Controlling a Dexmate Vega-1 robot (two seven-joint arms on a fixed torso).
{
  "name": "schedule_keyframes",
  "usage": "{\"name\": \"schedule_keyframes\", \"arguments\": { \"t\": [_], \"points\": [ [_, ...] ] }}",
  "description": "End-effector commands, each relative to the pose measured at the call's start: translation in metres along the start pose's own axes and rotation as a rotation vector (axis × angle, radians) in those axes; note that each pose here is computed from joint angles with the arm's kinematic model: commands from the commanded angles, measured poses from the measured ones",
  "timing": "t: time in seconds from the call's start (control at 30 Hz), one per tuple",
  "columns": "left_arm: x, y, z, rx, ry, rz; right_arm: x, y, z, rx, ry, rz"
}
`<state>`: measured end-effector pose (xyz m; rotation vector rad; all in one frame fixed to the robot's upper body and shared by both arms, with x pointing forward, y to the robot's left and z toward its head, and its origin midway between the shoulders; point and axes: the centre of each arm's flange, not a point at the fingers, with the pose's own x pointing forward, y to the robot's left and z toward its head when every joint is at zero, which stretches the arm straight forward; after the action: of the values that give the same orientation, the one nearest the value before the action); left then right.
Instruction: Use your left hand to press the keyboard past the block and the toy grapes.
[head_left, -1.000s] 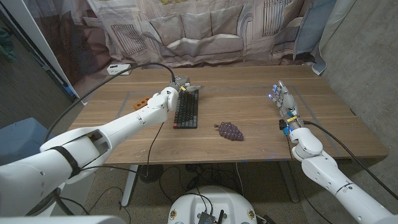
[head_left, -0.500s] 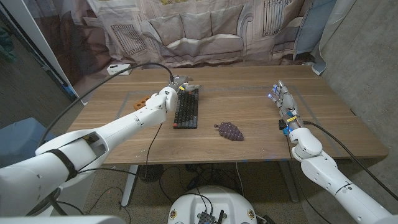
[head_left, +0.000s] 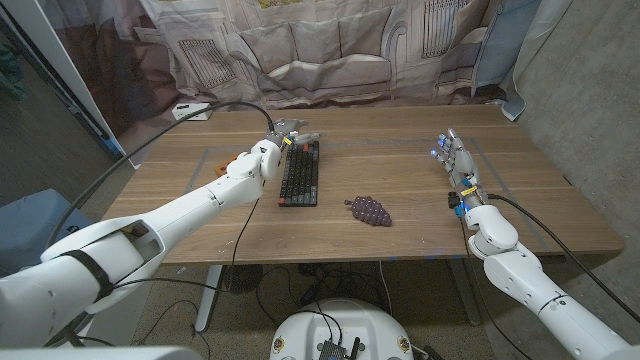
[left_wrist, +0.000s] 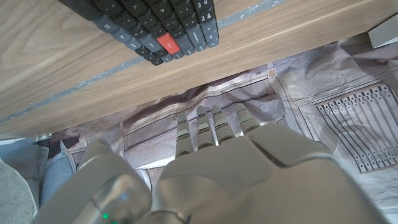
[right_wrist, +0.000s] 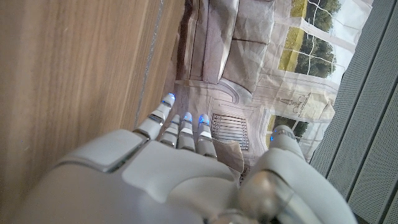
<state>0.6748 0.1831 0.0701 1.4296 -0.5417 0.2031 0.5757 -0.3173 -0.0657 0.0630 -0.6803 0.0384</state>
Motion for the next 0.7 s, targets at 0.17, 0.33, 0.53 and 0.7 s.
{"name": "schedule_keyframes", "arguments": {
  "t": [0.17,0.33,0.53,0.7],
  "points": [
    [-0.018,0.015,-0.009,-0.138,-0.018,0.009,0.003,-0.003,0.003,-0.01,-0.008,0.016],
    [-0.025,0.017,-0.012,-0.177,-0.022,0.015,0.005,-0.005,0.006,-0.012,-0.01,0.019],
    [-0.034,0.017,-0.018,-0.27,-0.029,-0.012,0.006,-0.006,0.006,-0.006,-0.01,0.025],
    [-0.042,0.021,-0.023,-0.319,-0.036,-0.022,0.006,-0.007,0.006,-0.011,-0.009,0.033]
  ]
}}
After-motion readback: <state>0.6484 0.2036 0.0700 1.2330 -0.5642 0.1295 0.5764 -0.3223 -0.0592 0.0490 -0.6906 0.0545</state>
